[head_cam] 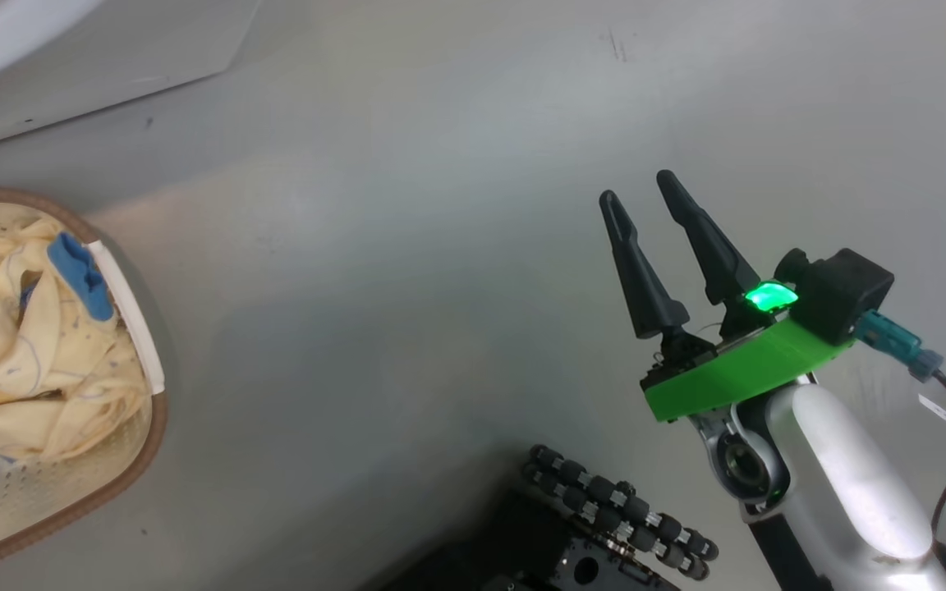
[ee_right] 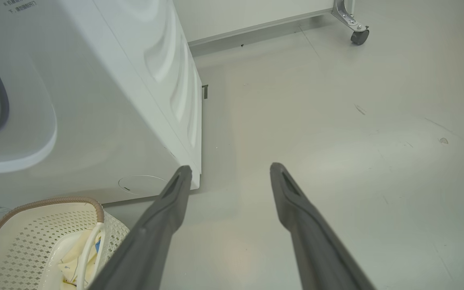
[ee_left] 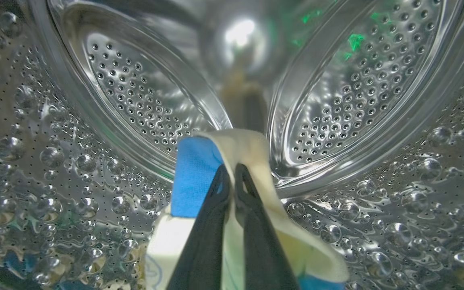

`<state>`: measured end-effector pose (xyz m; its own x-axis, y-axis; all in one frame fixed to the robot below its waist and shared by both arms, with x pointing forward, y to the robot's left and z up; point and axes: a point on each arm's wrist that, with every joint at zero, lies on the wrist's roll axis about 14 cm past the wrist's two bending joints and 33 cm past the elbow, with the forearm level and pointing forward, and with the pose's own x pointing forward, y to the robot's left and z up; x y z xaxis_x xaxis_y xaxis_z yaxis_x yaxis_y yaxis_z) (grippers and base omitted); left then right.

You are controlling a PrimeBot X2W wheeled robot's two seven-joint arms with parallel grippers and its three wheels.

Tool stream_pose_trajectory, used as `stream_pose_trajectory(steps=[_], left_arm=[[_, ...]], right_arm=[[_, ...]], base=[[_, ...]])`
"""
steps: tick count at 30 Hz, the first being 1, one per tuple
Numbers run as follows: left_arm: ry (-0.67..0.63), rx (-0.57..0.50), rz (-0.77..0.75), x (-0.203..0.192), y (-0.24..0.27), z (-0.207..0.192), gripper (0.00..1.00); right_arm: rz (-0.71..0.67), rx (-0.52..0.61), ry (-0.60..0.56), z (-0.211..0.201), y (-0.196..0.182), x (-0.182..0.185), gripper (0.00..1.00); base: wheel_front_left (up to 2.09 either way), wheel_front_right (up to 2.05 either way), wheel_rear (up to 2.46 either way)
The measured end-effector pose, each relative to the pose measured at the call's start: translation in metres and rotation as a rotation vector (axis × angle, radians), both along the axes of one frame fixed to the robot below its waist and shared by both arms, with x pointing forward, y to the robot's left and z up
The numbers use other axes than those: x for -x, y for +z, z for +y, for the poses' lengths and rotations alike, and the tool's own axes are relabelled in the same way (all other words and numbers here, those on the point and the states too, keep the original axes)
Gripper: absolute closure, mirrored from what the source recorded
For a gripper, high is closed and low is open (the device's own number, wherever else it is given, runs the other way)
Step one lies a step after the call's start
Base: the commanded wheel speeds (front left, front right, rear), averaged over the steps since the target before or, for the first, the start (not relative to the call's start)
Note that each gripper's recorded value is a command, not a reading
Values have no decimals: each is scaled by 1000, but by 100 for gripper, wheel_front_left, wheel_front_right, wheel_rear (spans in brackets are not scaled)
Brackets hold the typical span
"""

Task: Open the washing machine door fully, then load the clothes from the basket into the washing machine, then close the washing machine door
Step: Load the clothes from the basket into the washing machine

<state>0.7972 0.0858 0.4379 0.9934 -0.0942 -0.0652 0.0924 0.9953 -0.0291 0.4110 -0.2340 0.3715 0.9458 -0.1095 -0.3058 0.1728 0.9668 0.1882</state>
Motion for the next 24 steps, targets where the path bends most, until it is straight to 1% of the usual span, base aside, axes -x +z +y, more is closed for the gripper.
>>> stream_pose_trajectory(steps=[2, 7, 13, 14, 15, 17, 24], left_arm=[[10, 2, 21, -4, -12, 2, 100], [43, -4, 213, 0, -61, 13, 100], [45, 27, 356, 10, -81, 16, 100], [41, 30, 370, 11, -82, 16, 90], [38, 35, 386, 13, -82, 15, 0], [31, 72, 399, 15, -80, 12, 0], [-12, 60, 382, 20, -58, 6, 0]], right_arm=[[8, 0, -5, -1, -3, 0, 0], [11, -3, 2, 0, -7, -4, 0], [4, -19, 21, 7, -9, -10, 0], [2, -22, 24, 8, -9, -11, 0], [1, -25, 27, 9, -9, -11, 0], [-3, -31, 32, 12, -9, -13, 0], [-31, -40, 41, 15, -1, -16, 0]], base=[[0, 0, 0], [0, 0, 0], [0, 0, 0], [0, 0, 0], [0, 0, 0], [0, 0, 0], [0, 0, 0]])
